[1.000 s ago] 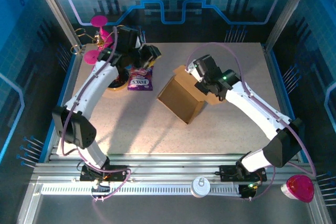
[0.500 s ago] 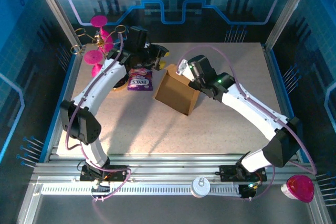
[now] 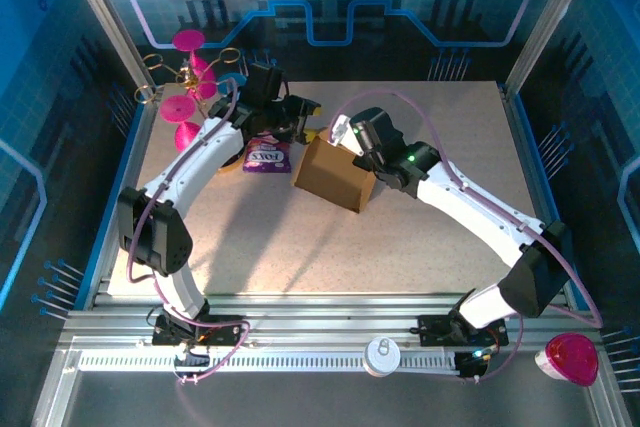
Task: Fold the paper box
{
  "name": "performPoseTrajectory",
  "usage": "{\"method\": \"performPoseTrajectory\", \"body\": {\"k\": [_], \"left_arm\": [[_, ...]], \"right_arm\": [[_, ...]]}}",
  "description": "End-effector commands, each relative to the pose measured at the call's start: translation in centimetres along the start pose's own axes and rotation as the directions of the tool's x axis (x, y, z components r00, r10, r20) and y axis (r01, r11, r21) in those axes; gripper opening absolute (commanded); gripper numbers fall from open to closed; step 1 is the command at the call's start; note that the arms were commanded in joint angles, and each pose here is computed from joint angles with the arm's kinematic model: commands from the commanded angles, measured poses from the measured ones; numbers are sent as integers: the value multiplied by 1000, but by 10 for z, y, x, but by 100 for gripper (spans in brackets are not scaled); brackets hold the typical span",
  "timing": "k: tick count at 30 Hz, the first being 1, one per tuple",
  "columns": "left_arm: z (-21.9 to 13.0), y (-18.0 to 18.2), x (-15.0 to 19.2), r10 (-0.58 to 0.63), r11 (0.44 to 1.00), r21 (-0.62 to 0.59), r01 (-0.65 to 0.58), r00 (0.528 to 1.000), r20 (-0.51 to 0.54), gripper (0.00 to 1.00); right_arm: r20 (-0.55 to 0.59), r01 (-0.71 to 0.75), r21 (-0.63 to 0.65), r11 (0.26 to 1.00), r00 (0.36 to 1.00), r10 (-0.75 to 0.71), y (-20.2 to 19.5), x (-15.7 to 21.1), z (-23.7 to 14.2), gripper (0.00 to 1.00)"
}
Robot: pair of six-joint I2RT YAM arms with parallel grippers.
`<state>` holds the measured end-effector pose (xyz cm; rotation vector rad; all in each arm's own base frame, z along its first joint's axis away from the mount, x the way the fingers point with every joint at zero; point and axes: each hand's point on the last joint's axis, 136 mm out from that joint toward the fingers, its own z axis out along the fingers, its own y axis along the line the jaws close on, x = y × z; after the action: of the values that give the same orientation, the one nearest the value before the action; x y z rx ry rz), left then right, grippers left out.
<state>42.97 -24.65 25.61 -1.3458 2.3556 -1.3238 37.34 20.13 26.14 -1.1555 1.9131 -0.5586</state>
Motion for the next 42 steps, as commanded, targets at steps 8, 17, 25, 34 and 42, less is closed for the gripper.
{"method": "performPoseTrajectory", "body": {"k": [8, 17, 25, 34, 42], "left_arm": [[3, 3, 21, -68, 997, 32, 72, 994, -90, 54], [17, 10, 26, -91, 995, 25, 96, 983, -159, 49], [22, 18, 26, -82, 997, -2, 83, 980, -179, 34], [28, 29, 30, -77, 997, -33, 71, 972, -223, 14], [28, 37, 25, -78, 996, -48, 69, 971, -226, 0]], "right_arm": [[47, 24, 34, 999, 999, -26, 8, -16, -3, 0], [94, 119, 81, 990, 987, -127, 20, -25, -10, 0], [123, 141, 111, 984, 980, -154, 18, -30, -14, 0], [140, 148, 107, 983, 977, -163, 19, -31, -15, 0], [134, 113, 75, 991, 983, -123, 20, -29, -14, 0]]}}
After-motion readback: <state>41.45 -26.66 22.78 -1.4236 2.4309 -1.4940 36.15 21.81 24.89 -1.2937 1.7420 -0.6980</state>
